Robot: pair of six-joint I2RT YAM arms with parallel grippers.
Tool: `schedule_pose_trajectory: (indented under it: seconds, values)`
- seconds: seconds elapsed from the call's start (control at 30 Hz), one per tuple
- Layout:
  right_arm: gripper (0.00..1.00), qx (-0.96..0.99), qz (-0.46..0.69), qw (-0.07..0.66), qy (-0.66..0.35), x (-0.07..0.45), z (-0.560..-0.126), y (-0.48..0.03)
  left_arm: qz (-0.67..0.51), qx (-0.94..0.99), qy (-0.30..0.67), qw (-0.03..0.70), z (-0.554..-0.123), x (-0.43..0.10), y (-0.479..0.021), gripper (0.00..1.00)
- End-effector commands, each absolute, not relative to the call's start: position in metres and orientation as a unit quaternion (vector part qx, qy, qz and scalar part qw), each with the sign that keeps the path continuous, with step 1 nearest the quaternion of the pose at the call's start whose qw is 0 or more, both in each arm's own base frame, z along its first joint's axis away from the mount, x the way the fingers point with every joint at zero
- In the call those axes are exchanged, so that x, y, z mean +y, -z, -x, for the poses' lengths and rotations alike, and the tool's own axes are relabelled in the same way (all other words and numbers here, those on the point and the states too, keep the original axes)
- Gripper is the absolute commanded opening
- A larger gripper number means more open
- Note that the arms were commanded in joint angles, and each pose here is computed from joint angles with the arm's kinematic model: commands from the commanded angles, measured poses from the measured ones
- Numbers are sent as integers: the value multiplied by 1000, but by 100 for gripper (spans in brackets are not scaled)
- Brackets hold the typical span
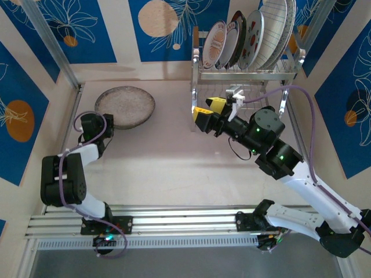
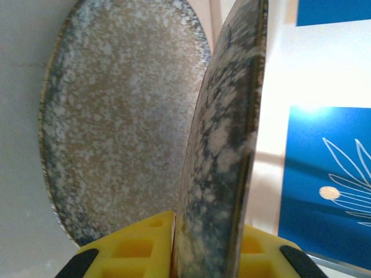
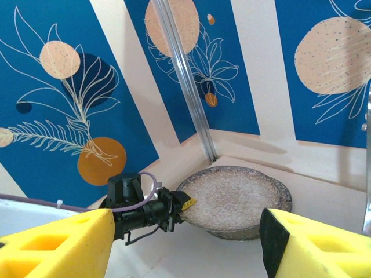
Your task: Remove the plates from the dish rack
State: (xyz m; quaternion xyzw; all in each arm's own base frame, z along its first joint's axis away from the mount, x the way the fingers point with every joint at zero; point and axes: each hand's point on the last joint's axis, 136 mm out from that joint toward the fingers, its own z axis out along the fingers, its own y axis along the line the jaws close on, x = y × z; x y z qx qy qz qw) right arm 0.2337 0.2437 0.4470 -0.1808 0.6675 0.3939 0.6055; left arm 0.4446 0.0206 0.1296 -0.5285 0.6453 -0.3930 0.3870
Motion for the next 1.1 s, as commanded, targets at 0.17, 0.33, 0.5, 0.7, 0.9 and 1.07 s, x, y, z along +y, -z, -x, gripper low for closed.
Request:
schedule_pose_trajectory:
  seconds: [0.17,0.33,0.5,0.7,0.9,1.07]
  values:
    - [68,666,177,621,-374,232,-234,-459,412,591,473,506,-484,30,-229,0]
    - [68,671,177,615,-376,232,-235,-457,414,601,468,498,-491,33,-213,0]
    - [68,673,173,612,-376,231,-236,-455,415,609,464,492,-497,36,-201,0]
    - [68,678,170,607,-379,232,-238,-454,417,614,460,488,-504,40,-191,0]
    - [68,682,165,603,-381,232,-241,-452,423,617,456,482,-508,45,-180,0]
    - [68,685,163,598,-383,234,-243,-450,425,620,454,478,-512,48,-173,0]
